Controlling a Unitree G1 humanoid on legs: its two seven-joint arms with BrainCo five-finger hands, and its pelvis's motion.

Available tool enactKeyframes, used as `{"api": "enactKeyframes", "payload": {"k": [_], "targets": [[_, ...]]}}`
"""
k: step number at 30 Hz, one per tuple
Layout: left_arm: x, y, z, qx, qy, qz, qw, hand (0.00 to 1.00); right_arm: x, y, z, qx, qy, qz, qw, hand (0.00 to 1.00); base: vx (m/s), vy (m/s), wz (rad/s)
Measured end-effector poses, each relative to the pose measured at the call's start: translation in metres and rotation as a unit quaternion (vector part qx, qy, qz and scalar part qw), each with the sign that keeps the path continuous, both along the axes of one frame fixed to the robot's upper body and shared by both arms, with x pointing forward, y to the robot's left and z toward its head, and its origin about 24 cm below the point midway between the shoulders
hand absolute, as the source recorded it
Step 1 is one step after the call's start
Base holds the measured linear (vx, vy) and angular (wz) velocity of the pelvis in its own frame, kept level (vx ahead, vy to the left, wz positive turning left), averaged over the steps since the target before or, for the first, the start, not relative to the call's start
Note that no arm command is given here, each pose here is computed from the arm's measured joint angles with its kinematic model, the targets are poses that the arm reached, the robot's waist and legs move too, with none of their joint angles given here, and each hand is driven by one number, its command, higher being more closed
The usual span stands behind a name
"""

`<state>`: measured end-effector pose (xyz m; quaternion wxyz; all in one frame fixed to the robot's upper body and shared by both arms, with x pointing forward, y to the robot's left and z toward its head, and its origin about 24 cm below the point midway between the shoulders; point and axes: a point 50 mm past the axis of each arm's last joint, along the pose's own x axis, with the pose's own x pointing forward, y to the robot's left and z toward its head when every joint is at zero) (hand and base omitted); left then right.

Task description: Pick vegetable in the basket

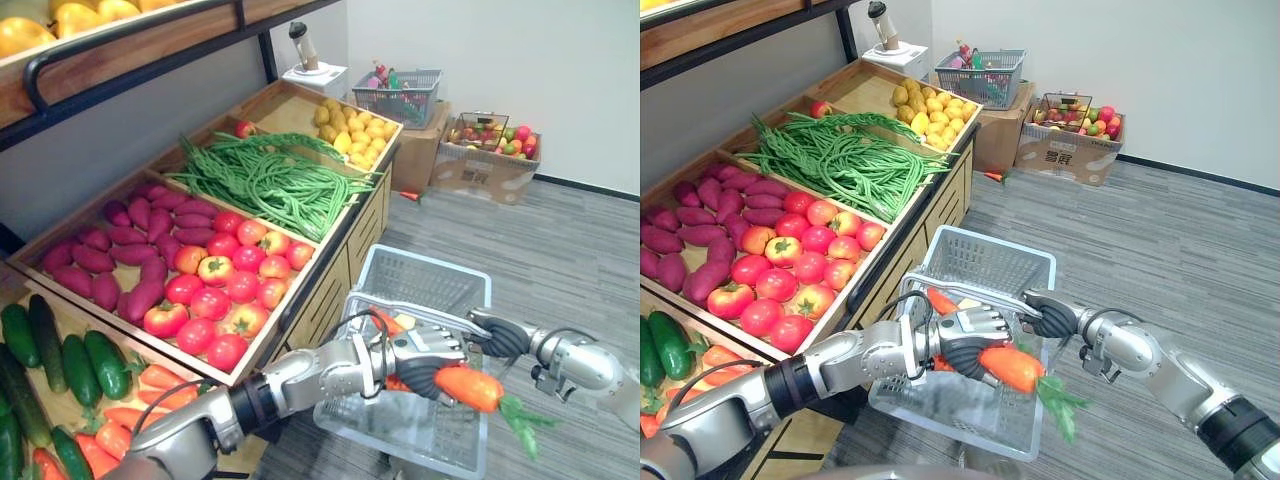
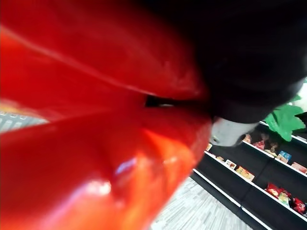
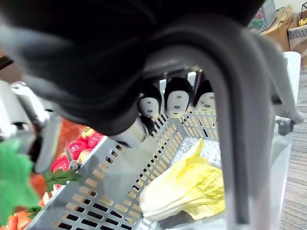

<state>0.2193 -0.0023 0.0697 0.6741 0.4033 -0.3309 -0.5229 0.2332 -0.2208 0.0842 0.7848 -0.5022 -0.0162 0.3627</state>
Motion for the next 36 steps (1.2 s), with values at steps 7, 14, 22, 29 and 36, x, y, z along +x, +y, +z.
{"api": "enactKeyframes", "payload": {"k": [7, 14, 22, 29, 36], "targets": [[0.014, -0.003, -0.029, 0.053, 0.015, 0.044, 0.997, 1.00, 0.002, 0.005, 0.005, 0.003, -0.008, 0.012, 1.000, 1.00, 0.03, 0.016, -0.07], [0.027, 0.004, -0.054, 0.122, 0.008, 0.087, 0.989, 1.00, 0.006, 0.013, 0.008, 0.008, -0.006, 0.030, 1.000, 1.00, 0.04, 0.020, -0.12], [0.041, 0.022, -0.072, 0.174, 0.001, 0.132, 0.976, 0.00, 0.007, 0.020, 0.008, 0.018, -0.001, 0.044, 0.999, 1.00, 0.04, 0.014, -0.03], [0.048, 0.026, -0.069, 0.168, -0.002, 0.154, 0.974, 0.00, 0.006, 0.020, 0.008, 0.018, 0.000, 0.045, 0.999, 1.00, 0.05, 0.028, 0.01], [0.051, 0.024, -0.064, 0.162, -0.008, 0.155, 0.975, 0.00, 0.007, 0.022, 0.003, 0.025, 0.010, 0.041, 0.999, 1.00, 0.02, 0.006, 0.07]]}}
